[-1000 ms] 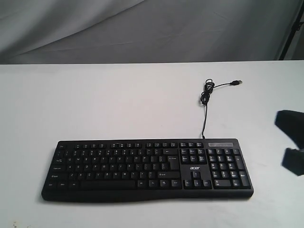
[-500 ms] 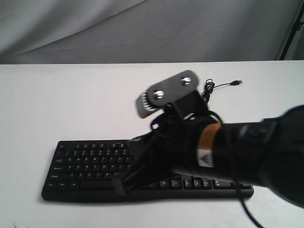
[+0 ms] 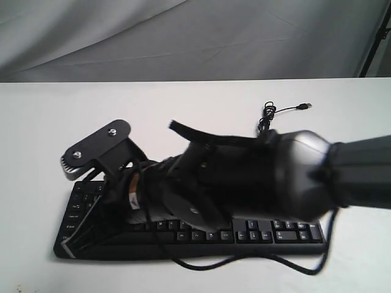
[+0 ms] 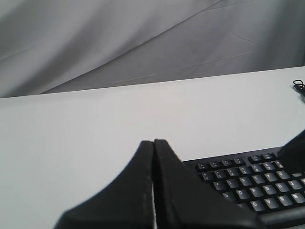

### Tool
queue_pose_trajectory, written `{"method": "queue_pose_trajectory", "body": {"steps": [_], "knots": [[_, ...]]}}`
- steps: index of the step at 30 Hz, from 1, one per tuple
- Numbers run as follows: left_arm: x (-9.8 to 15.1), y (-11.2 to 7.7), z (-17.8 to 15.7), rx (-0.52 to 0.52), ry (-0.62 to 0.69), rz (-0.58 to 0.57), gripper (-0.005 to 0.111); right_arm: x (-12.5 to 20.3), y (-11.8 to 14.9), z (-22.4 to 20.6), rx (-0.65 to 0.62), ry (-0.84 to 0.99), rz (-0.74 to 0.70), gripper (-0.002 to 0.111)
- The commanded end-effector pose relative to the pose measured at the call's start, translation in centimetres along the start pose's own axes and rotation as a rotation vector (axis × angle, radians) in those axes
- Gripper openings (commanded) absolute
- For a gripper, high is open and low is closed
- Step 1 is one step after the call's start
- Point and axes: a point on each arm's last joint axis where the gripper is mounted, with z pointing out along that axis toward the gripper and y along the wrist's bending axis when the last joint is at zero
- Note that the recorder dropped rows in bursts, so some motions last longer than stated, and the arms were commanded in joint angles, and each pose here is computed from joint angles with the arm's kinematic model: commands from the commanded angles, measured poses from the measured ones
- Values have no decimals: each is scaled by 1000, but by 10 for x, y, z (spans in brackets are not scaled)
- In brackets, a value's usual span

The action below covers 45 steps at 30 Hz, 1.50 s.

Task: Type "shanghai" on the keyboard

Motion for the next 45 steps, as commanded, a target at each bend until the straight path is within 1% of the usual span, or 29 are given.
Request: {"method": "queue_pose_trajectory", "body": {"steps": [1,4,7,12,17,29,32,45], "knots": [[1,0,0,4,-4,-1,0,-26,2,26,16,67,-82,0],[1,0,0,4,-4,-1,0,-34,-1,42,29,121,-92,0],[1,0,0,4,-4,-1,0,-34,-1,51,27,119,-128,0],[1,0,0,4,-4,-1,0,-28,-2,63,14,118,-184,0],[1,0,0,4,-4,-1,0,-24,-8,72,9,111,-173,0],[1,0,0,4,-4,-1,0,-11,-12,92,6,119,-293,0],[1,0,0,4,-4,-1,0,-12,-20,92,16,120,-281,0],[1,0,0,4,-4,-1,0,-4,-21,100,12,146,-270,0]]}}
